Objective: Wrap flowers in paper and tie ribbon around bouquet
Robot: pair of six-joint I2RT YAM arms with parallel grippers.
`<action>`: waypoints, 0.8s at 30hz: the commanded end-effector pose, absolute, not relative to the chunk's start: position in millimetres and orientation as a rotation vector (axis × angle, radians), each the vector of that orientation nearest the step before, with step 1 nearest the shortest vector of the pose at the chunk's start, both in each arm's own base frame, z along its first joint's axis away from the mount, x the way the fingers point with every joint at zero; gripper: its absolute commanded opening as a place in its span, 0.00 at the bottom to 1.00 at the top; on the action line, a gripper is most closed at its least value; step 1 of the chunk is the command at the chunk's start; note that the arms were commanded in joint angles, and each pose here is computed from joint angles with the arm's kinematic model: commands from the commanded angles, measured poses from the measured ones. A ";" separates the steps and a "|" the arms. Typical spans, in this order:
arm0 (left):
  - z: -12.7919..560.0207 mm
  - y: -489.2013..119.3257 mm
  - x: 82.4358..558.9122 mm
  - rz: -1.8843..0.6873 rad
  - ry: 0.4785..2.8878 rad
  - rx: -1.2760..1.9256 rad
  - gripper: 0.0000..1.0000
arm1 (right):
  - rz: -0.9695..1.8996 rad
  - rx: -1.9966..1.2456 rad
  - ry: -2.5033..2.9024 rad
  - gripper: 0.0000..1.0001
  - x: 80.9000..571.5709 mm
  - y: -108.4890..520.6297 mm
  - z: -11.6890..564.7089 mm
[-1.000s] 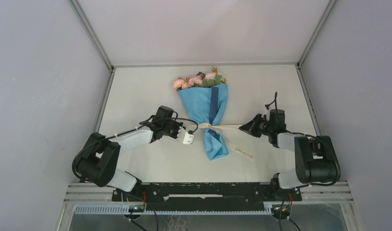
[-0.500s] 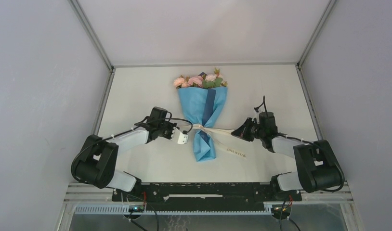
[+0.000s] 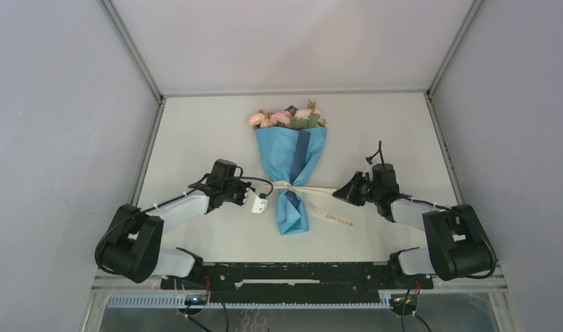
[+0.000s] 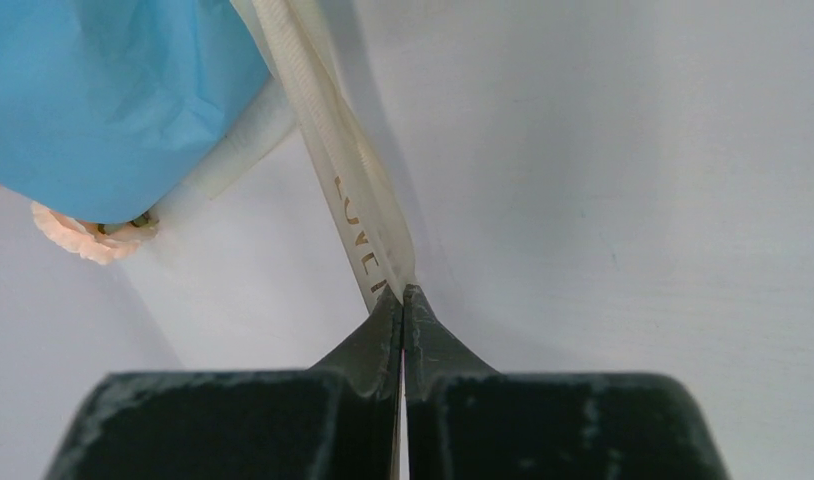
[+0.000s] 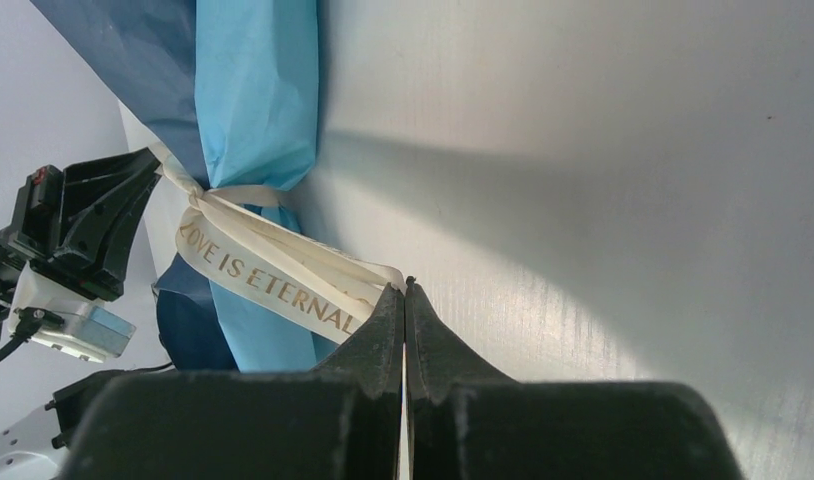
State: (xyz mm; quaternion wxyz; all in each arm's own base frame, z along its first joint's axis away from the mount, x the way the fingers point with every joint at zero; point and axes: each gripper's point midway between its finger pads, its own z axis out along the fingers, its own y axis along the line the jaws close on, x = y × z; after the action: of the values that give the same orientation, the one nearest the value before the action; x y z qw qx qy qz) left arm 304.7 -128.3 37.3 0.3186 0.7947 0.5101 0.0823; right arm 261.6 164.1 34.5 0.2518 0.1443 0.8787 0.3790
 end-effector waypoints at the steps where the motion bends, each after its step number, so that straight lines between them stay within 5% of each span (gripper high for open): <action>1: 29.6 -89.5 299.0 0.319 1.492 2.081 0.00 | 0.900 0.480 2.384 0.00 269.1 139.0 21.4; 24: 27.6 -95.0 291.8 0.279 1.476 2.068 0.00 | 0.905 0.507 2.331 0.00 275.6 125.5 32.1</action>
State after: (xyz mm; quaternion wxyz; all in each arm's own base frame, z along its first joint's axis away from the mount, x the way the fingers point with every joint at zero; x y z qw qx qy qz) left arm 296.5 -137.1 40.5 0.3478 0.7911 0.4992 0.0628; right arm 264.0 151.8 40.8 0.2556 0.1609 0.8686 0.3929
